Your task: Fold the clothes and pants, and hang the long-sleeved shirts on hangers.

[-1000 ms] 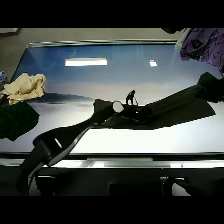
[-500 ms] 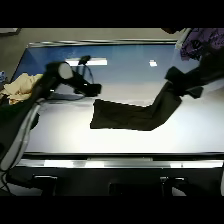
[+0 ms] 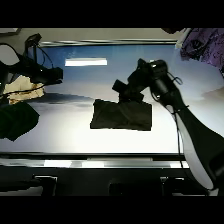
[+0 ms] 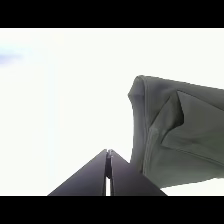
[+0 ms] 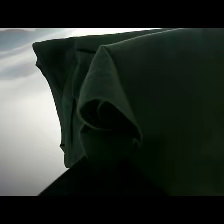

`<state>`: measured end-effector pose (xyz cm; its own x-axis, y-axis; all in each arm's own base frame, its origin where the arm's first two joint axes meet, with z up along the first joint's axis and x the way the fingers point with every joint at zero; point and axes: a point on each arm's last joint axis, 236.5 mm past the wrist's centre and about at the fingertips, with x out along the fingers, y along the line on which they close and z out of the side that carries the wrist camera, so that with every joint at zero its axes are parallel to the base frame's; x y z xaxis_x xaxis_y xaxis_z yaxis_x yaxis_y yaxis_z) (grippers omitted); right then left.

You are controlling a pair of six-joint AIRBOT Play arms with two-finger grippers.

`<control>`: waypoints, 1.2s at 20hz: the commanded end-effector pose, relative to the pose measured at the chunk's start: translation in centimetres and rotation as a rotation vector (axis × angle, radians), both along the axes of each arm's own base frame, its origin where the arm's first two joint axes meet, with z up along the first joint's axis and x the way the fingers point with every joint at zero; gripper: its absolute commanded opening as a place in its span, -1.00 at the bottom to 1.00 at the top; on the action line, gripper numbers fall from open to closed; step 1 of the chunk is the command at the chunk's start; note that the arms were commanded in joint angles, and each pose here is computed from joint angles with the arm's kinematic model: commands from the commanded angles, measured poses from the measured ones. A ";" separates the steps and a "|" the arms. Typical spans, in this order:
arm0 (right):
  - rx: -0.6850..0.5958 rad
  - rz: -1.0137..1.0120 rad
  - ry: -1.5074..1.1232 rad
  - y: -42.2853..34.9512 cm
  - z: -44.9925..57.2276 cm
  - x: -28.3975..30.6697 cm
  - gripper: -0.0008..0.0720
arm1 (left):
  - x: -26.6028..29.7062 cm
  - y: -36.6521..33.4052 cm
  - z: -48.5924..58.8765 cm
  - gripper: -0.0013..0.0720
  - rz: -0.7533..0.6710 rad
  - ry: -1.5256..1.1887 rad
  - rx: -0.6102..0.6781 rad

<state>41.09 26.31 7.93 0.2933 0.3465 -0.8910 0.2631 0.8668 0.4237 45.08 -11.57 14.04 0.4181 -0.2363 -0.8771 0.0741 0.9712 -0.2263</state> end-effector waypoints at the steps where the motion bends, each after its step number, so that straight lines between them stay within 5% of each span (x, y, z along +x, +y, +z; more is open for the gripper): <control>1: 0.015 -0.007 0.035 3.9 -3.5 -0.1 -0.91 | 0.0 1.0 0.5 -0.92 0.019 -0.008 0.005; 9: 0.019 0.026 0.104 7.2 -7.9 -1.2 -0.88 | 0.0 1.0 0.5 -0.92 0.019 -0.008 0.005; 12: 0.078 0.072 0.057 8.8 -7.3 -0.4 -0.08 | 0.0 1.0 0.4 -0.92 0.019 -0.007 0.005; 14: 0.101 0.100 0.015 8.5 -5.5 0.1 0.27 | 0.0 1.0 0.4 -0.93 0.019 -0.007 0.005; 18: 0.099 0.102 -0.074 1.4 0.1 2.5 0.49 | 0.1 1.0 0.4 -0.92 0.020 -0.010 0.005; 24: 0.007 0.094 -0.089 -19.4 3.8 2.7 0.58 | 0.0 1.0 0.5 -0.92 0.019 -0.010 0.004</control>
<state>45.48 15.32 10.94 0.3683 0.4004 -0.8391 0.1683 0.8589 0.4837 45.11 -10.63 14.51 0.4312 -0.2245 -0.8739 0.0584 0.9735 -0.2212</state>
